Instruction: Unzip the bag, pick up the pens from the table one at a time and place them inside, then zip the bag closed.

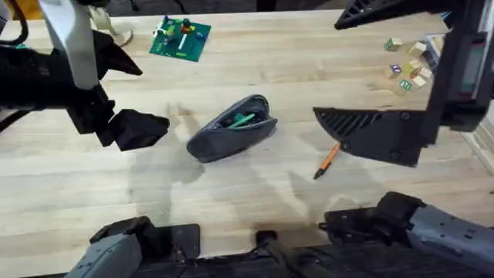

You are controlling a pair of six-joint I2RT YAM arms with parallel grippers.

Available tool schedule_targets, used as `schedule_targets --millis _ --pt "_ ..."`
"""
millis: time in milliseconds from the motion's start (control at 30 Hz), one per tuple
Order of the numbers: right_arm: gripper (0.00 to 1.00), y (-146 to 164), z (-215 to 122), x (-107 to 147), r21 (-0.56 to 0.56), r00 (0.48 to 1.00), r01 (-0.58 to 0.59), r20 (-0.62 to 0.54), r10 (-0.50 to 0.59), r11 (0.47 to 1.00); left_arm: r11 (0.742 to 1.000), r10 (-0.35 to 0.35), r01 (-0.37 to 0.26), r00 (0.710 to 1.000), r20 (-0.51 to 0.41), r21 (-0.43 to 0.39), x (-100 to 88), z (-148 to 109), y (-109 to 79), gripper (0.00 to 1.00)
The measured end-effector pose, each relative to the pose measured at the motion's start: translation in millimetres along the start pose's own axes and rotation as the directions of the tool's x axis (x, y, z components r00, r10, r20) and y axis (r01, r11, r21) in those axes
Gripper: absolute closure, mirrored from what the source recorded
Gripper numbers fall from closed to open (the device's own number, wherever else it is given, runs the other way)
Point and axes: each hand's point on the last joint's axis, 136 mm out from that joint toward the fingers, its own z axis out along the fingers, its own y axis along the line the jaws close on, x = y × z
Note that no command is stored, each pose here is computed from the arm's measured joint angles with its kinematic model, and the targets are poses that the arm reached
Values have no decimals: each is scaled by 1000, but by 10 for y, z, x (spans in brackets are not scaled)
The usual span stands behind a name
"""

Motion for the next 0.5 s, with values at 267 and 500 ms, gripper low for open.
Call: schedule_targets --millis 267,500 --pt "3 -112 -76 9 75 979 -202 13 201 977 1000 2 -2 1000 1 -3 -3 0 7 8" --pt "3 -120 -78 48 86 966 -257 2 258 963 1000 2 -2 1000 2 -3 -4 0 7 8"
